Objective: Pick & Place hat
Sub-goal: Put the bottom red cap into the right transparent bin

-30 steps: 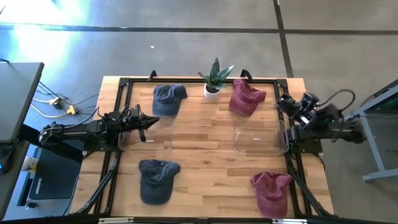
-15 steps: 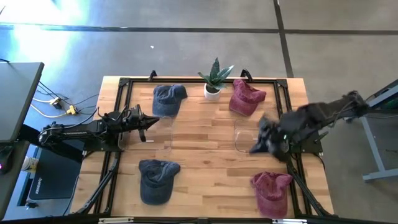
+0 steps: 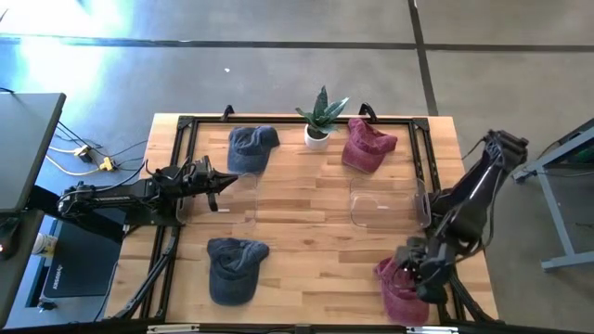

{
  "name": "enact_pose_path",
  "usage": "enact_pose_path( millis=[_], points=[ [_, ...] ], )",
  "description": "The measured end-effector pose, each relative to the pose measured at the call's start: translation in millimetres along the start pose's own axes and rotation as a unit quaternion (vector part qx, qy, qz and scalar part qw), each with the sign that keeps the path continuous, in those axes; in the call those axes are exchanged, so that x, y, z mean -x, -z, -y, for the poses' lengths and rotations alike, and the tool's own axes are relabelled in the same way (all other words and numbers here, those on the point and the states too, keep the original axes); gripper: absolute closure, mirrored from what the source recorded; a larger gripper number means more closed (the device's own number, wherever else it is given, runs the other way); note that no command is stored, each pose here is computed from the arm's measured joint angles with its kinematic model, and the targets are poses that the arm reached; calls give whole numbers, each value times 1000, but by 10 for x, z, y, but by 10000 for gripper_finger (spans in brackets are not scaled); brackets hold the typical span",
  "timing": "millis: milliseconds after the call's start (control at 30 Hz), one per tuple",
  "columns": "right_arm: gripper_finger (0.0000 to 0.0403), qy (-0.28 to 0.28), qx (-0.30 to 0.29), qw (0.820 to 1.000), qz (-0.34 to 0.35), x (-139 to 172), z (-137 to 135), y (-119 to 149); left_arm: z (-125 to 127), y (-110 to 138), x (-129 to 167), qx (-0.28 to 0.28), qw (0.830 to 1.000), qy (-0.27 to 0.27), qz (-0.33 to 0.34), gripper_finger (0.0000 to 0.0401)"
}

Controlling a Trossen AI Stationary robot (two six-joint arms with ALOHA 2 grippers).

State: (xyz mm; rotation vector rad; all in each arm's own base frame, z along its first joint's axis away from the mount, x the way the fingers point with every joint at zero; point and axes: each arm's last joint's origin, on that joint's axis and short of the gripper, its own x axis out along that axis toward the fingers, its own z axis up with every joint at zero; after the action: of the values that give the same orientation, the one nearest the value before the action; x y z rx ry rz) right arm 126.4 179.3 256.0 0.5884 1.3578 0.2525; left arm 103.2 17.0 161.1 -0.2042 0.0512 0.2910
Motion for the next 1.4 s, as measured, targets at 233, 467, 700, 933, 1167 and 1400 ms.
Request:
enact_pose_path(
  millis=[233, 467, 700, 933, 1167, 1400],
  points=[
    [190, 134, -160, 975, -69, -307, 559, 215, 0, 0, 0, 0, 1000, 0, 0, 400],
    [193, 170, -232, 952, -103, -476, 861, 309, 0, 0, 0, 0, 1000, 0, 0, 400],
    [195, 115, -242, 960, -84, -630, 915, 305, 0, 0, 0, 0, 1000, 0, 0, 400],
    [237, 68, -231, 970, -35, -745, 963, 282, 0, 0, 0, 0, 1000, 0, 0, 400],
    [379, 64, -196, 978, -18, -758, 956, 266, 0, 0, 0, 0, 1000, 0, 0, 400],
    [386, -63, -126, 989, 33, -395, 407, 85, 0, 0, 0, 0, 1000, 0, 0, 400]
  ],
)
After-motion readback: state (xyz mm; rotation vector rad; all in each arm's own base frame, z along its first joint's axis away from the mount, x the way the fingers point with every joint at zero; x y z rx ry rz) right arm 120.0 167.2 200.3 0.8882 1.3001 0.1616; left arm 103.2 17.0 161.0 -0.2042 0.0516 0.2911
